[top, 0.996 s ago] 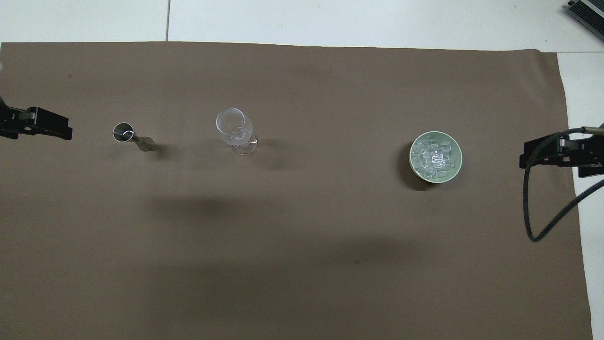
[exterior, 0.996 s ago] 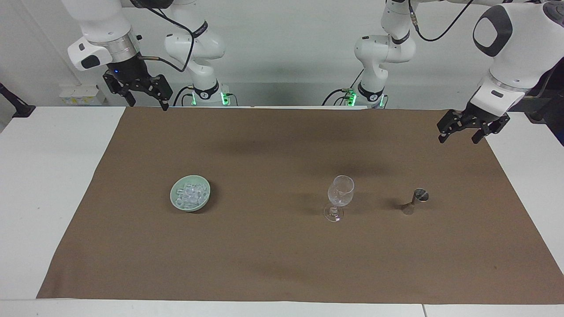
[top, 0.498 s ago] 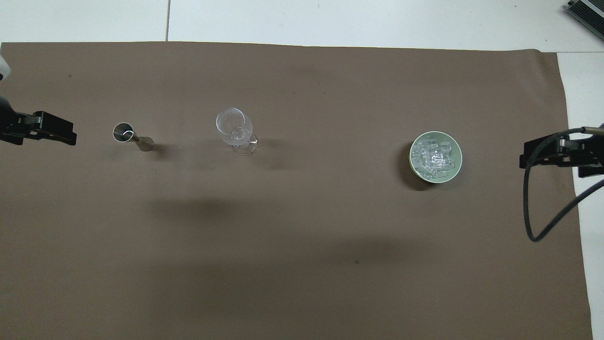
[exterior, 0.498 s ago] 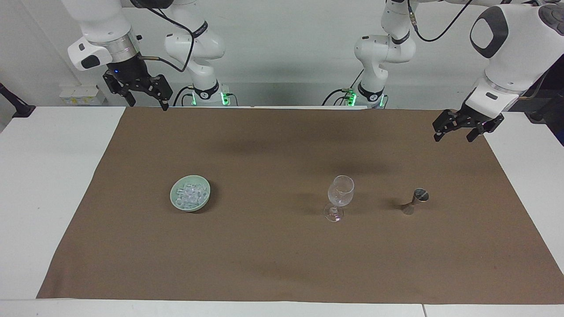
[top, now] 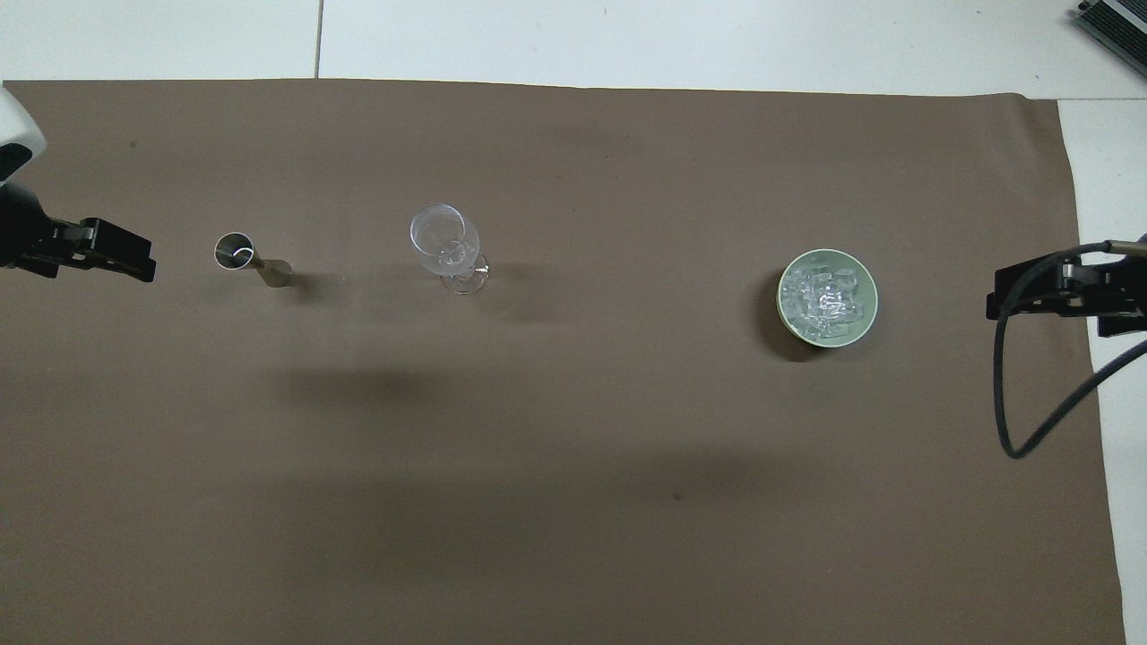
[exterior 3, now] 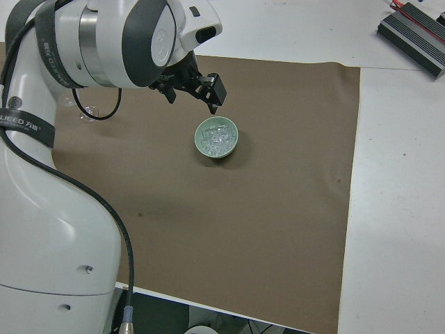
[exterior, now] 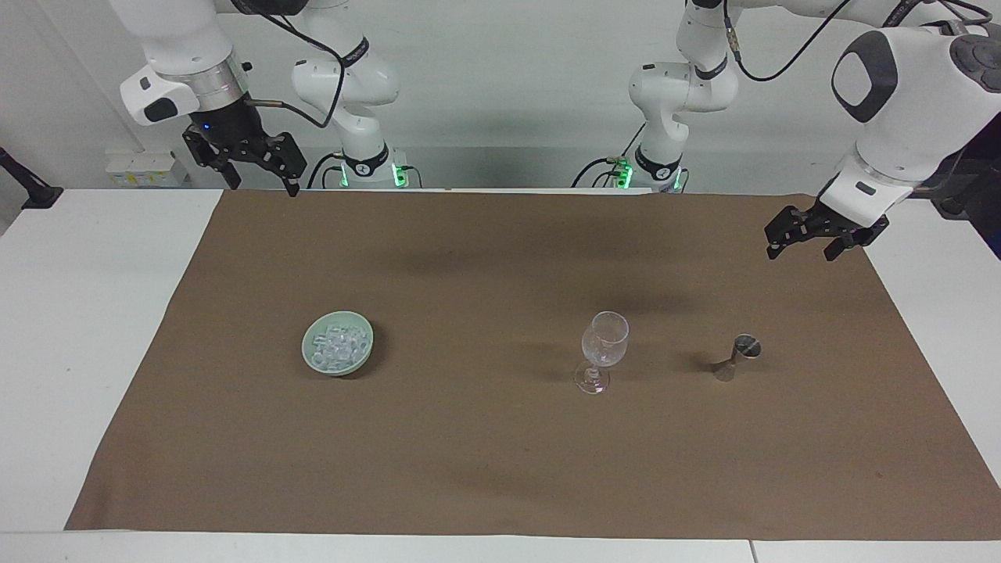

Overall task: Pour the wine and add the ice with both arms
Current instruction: 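Open the left gripper and reach toward the small silver cup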

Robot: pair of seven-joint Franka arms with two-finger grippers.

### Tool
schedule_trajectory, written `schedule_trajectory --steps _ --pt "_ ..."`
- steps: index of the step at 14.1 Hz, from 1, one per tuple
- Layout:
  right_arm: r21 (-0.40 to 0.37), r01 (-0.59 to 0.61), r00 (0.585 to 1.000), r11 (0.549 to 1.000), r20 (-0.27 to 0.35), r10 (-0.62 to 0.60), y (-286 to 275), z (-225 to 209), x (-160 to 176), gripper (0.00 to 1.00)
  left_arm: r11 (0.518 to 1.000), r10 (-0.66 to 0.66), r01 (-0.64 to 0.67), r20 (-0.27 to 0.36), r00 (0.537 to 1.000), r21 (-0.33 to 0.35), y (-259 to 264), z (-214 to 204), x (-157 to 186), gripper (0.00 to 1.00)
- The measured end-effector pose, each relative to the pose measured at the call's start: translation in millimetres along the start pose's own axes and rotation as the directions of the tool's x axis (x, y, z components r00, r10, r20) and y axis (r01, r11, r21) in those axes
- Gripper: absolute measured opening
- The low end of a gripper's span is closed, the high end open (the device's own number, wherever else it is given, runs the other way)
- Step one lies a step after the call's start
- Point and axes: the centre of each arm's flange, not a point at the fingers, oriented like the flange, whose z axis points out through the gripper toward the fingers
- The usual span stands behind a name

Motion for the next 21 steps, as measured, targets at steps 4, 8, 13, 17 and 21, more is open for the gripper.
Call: schedule_trajectory --steps 4,8,13,17,21 --pt "0.000 0.000 1.000 1.000 0.000 0.000 0 0 0 1.00 0.982 0.185 -0.186 -0.018 0.983 -0.046 -42 15 5 1.00" --pt "0.000 0.000 1.000 1.000 0.000 0.000 0 0 0 1.00 0.913 0.352 -0.363 -0.091 0.931 -0.185 -94 49 10 1.00" --pt "0.000 0.000 1.000 1.000 0.000 0.000 0 0 0 1.00 0.703 0.556 -0.642 -0.327 0.764 -0.306 -136 106 23 1.00" --pt "0.000 0.000 1.000 1.000 0.000 0.000 0 0 0 1.00 0.517 0.602 -0.807 -0.549 0.580 -0.285 -160 157 34 1.00" --pt "0.000 0.000 1.000 1.000 0.000 0.000 0 0 0 1.00 0.384 0.614 -0.906 -0.684 0.394 -0.177 -182 200 37 1.00"
